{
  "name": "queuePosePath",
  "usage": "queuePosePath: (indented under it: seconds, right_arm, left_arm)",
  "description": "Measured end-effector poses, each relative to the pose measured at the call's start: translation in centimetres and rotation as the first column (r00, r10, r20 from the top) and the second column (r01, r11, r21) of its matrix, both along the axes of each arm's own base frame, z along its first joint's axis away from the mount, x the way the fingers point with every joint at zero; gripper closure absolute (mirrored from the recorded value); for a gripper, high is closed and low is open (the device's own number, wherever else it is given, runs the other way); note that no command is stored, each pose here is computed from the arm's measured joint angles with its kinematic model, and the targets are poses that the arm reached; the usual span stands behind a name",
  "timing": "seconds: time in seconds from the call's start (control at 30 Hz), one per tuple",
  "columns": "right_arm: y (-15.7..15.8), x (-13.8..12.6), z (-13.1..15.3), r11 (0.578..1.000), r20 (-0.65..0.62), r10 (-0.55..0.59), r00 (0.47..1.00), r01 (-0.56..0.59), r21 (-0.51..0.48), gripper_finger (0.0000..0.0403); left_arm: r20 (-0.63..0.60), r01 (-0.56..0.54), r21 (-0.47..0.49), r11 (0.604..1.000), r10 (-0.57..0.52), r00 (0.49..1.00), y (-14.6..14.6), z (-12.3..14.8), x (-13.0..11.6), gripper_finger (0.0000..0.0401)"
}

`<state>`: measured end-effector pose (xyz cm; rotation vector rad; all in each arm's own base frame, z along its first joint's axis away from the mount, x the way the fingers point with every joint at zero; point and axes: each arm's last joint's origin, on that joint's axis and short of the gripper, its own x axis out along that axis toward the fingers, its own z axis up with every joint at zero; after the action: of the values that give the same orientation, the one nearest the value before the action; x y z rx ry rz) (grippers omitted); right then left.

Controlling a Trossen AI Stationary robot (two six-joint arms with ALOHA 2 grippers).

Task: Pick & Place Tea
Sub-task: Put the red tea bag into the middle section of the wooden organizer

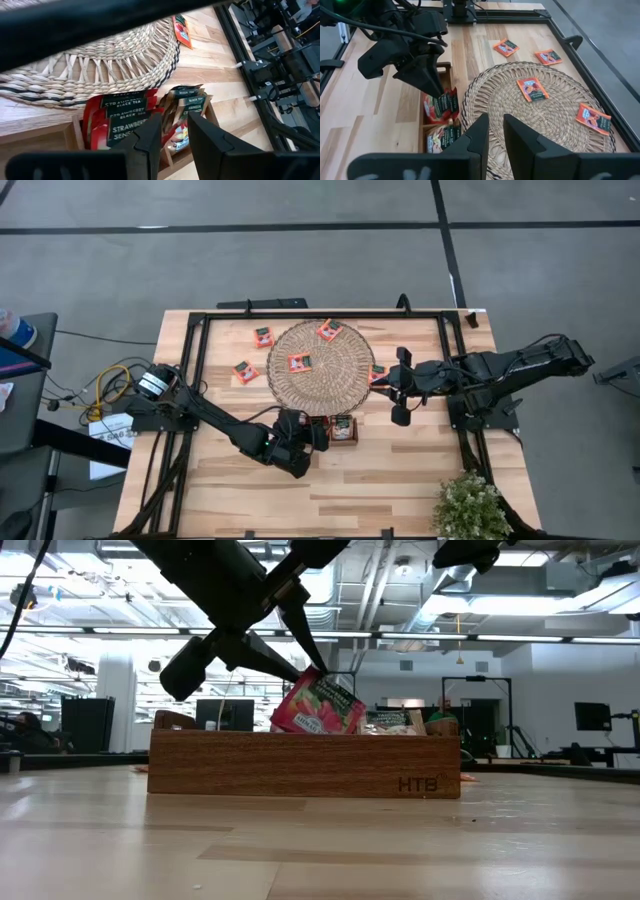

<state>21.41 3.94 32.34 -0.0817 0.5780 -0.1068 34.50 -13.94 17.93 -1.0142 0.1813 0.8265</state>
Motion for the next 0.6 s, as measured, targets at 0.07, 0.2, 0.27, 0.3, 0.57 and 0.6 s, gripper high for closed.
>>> queuePosePath:
  seconds: [0.07,0.2,0.27,0.3,0.57,0.6]
  right_arm:
    - [0.0,0.0,0.0,1.0,-0.001,0.005,1.0,-0.005,0.002,0.0354]
    - [0.1,0.0,0.0,1.0,-0.003,0.018,1.0,-0.018,0.011,0.0354]
    - [0.1,0.0,0.0,1.0,-0.003,0.019,1.0,-0.019,0.012,0.0354]
    - [0.1,0.0,0.0,1.0,-0.003,0.019,1.0,-0.019,0.012,0.0354]
    - [0.1,0.0,0.0,1.0,-0.003,0.022,1.0,-0.022,0.008,0.0354]
    - [0.1,0.0,0.0,1.0,-0.003,0.024,1.0,-0.024,0.006,0.0354]
  left_arm:
    - [-0.007,-0.001,0.005,1.0,0.001,1.0,0.0,0.0,-0.1,0.0315]
    - [-0.016,-0.002,0.052,0.999,0.003,1.0,0.1,0.0,-0.1,0.0315]
    - [-0.017,-0.01,0.081,0.997,0.011,1.0,0.1,0.1,-0.1,0.0315]
    - [-0.017,-0.012,0.094,0.996,0.014,1.0,0.2,0.2,-0.1,0.0315]
    - [-0.061,0.055,0.188,0.981,-0.044,0.997,0.4,2.0,-0.5,0.0315]
    - [-0.068,0.065,0.193,0.979,-0.052,0.996,0.4,2.1,-0.6,0.0315]
